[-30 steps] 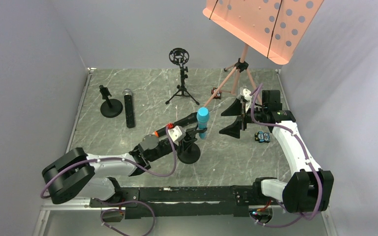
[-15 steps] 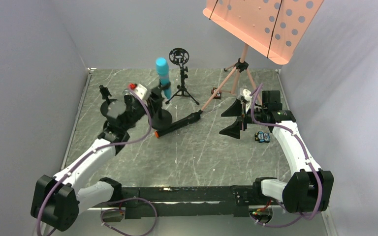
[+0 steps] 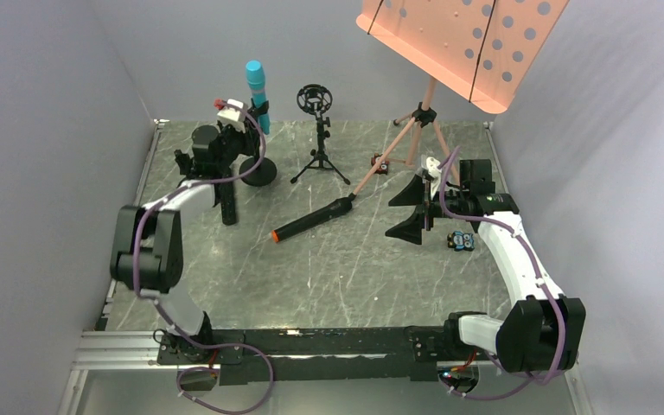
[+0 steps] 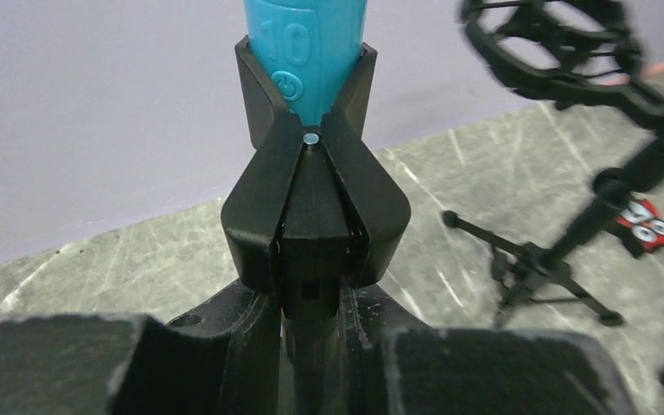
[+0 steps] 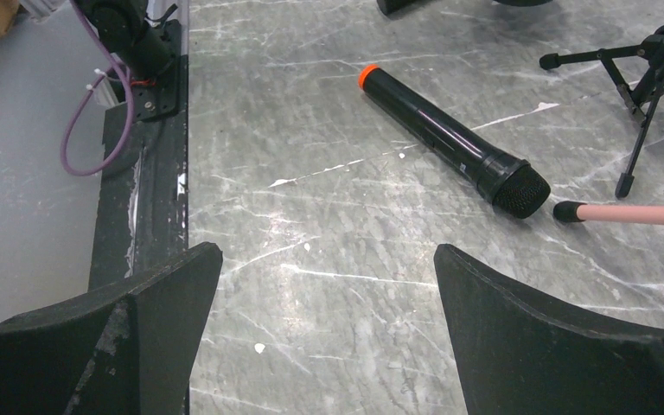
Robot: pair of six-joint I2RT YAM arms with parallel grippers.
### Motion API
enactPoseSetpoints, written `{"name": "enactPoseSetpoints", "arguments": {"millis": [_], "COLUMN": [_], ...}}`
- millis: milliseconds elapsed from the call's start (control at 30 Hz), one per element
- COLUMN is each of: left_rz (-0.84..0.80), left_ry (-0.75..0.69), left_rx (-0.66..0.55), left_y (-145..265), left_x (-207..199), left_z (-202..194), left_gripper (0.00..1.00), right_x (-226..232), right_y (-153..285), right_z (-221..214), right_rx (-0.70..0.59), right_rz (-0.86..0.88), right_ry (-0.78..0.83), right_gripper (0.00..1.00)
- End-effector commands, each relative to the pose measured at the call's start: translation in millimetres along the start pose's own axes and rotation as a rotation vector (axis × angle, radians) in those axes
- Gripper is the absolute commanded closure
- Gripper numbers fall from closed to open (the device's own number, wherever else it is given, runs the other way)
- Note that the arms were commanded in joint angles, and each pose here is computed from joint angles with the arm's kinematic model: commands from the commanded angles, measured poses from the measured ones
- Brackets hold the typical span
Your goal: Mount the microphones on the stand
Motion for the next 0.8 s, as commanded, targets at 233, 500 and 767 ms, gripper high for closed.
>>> {"name": "enactPoseSetpoints", "arguments": {"millis": [233, 500, 767], "left_rz": [-0.039, -0.027, 0.006], "left_ry": [-0.079, -0.030, 0.008], "left_rx": [-0.239, -0.180, -0.154], "left_y": [-63.6, -57.3, -27.4], "left_x": [31.5, 36.3, 30.0], "left_z": [55.3, 17.0, 19.5], "left_gripper": [1.00, 0.70, 0.17], "right_x": [-12.2, -13.2, -12.0], "right_y": [-0.2, -1.0, 0.2], "right_z": [0.5, -2.1, -0.1], "right_rx": [0.006, 0.010, 0.012], "right_rz": [-0.011, -0.005, -0.009], "right_ry": [0.023, 0.012, 0.027], "right_gripper": [0.01, 0.01, 0.01]}}
Point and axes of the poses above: each gripper's point midway between its finger pads, its own y axis back along the fingers, its own x axis along the line the jaws close on, z = x × y, the point moved 3 cm from there along y, back along the fingers, and after that the axes turned 7 degrees about y, right-handed, at the moved point
